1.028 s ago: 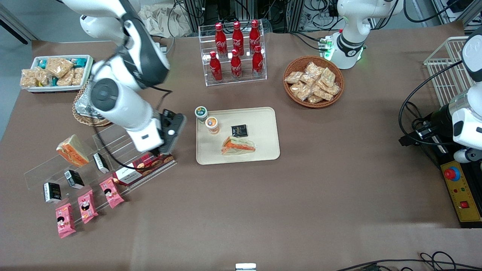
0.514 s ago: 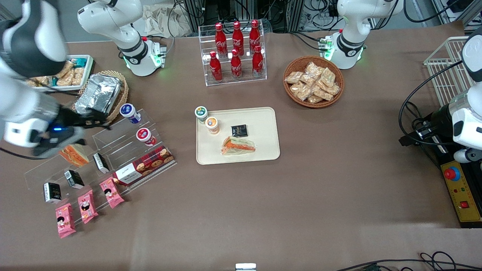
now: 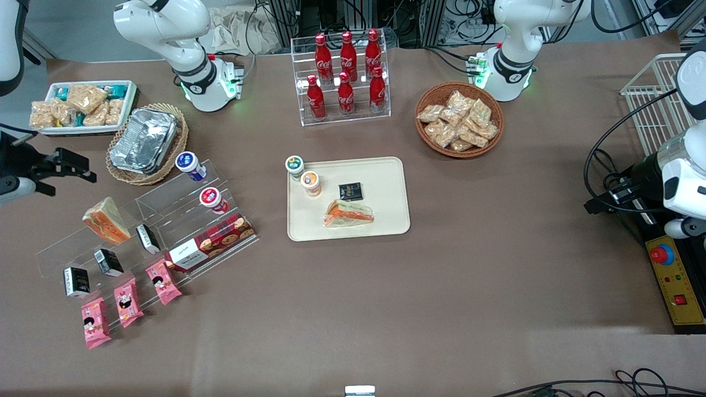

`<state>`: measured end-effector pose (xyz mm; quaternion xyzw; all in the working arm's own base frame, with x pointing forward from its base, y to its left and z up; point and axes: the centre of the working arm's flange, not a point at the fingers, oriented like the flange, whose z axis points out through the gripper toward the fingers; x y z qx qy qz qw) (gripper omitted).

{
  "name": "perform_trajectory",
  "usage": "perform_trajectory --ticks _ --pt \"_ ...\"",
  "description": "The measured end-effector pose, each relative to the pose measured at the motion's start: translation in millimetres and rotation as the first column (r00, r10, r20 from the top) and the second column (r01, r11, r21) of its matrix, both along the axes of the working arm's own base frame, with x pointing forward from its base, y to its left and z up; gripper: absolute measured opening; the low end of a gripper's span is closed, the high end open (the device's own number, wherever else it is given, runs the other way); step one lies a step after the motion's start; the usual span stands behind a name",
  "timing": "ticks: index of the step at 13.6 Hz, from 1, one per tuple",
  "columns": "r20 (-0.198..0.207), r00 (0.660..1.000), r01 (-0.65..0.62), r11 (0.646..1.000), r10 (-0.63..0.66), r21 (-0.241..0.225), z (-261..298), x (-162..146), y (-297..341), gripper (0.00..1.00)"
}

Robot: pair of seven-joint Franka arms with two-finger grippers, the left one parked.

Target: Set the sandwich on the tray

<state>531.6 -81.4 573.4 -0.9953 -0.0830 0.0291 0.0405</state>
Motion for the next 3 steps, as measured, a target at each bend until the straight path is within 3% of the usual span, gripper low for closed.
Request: perform_trajectory --ticks 3 --pt "-0.014 0.997 0.082 0.997 -0.082 -0.016 8.3 -7.3 3.5 1.0"
